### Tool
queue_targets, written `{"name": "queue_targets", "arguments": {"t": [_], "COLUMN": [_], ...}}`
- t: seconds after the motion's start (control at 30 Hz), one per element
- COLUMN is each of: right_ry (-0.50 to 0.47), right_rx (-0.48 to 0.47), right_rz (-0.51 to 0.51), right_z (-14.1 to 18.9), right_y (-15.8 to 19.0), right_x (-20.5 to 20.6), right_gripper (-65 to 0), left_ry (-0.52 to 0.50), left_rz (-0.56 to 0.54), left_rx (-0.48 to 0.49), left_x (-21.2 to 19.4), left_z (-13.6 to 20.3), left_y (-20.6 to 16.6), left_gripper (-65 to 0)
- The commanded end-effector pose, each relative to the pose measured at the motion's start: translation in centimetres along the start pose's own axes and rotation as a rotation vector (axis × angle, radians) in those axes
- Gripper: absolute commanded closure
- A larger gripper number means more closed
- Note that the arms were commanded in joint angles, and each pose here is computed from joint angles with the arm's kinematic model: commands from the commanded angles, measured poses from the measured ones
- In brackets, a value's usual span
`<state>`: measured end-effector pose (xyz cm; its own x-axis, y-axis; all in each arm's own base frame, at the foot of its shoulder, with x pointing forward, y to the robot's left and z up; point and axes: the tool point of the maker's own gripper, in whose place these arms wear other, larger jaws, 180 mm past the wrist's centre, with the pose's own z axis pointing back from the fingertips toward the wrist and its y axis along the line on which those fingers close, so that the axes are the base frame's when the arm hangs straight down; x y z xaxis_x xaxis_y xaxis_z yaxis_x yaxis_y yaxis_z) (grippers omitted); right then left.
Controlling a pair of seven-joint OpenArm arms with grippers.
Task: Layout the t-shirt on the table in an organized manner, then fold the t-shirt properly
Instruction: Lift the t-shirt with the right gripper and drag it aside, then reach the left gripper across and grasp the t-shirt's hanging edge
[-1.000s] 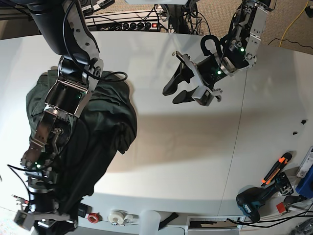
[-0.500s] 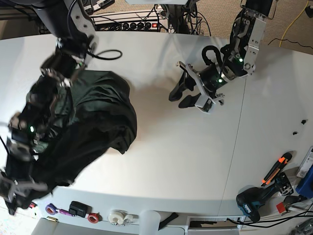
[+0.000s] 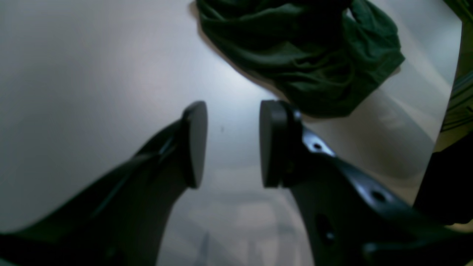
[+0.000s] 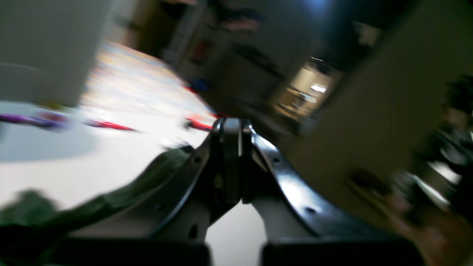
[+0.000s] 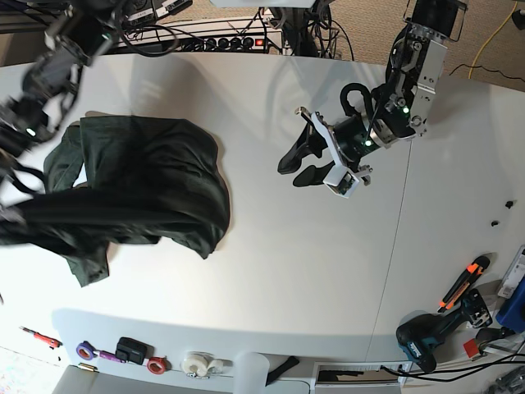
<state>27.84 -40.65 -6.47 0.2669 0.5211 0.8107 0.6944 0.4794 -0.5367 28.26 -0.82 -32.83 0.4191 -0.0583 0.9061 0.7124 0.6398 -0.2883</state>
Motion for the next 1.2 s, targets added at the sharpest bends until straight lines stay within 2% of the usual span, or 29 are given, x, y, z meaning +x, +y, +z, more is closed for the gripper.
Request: {"name": "queue_targets", "arguments": {"t": [0.0, 0.1, 0.2, 0.33, 0.43, 0.53, 0.73, 0.83, 1.03, 1.17], "right_ry": [-0.027, 0.048, 0.107, 0.176, 0.229, 0.284, 0.345, 0.381, 0.384, 0.386], "right_rx": [-0.044, -0.077, -0.086, -0.084, -0.073, -0.052, -0.03, -0.023, 0.001, 0.002], "right_rz": [0.001, -0.035, -0.047, -0.023, 0.009, 0.026, -0.012, -0.042, -0.101, -0.1], "right_z": [0.0, 0.6, 1.5, 2.6, 3.3, 3.9, 5.1, 6.1, 6.7, 6.7], "right_y": [-2.1, -5.1, -7.3, -8.8, -8.9, -8.7, -7.8, -7.0, -6.0, -5.9], "right_x": [0.4, -2.9, -5.5, -7.9, -9.5, -10.7, -12.5, -13.7, -14.0, -14.1], "right_gripper": [0.0, 0.0, 0.0, 0.0, 0.0, 0.0, 0.0, 0.0, 0.0, 0.0], "left_ry": [-0.058, -0.085, -0.079, -0.026, 0.006, -0.014, -0.043, 0.003, 0.138, 0.165], "left_rz": [-0.02, -0.022, -0.068, -0.204, -0.32, -0.409, -0.569, -0.579, -0.534, -0.516], "left_rx": [-0.038, -0.126, -0.219, -0.36, -0.414, -0.398, -0.365, -0.345, -0.284, -0.252], "left_x": [1.7, 2.5, 2.8, 2.3, 2.1, 3.6, 6.9, 7.1, 7.6, 8.9], "left_z": [0.1, -0.1, -1.0, -2.5, -4.0, -6.1, -9.5, -12.4, -19.5, -22.1], "left_y": [-0.6, -2.3, -4.6, -8.5, -10.9, -12.4, -13.5, -12.1, -7.9, -5.8], "left_gripper": [-24.3, -24.3, -24.3, -24.3, -24.3, -24.3, -24.3, -24.3, -24.3, -24.3]}}
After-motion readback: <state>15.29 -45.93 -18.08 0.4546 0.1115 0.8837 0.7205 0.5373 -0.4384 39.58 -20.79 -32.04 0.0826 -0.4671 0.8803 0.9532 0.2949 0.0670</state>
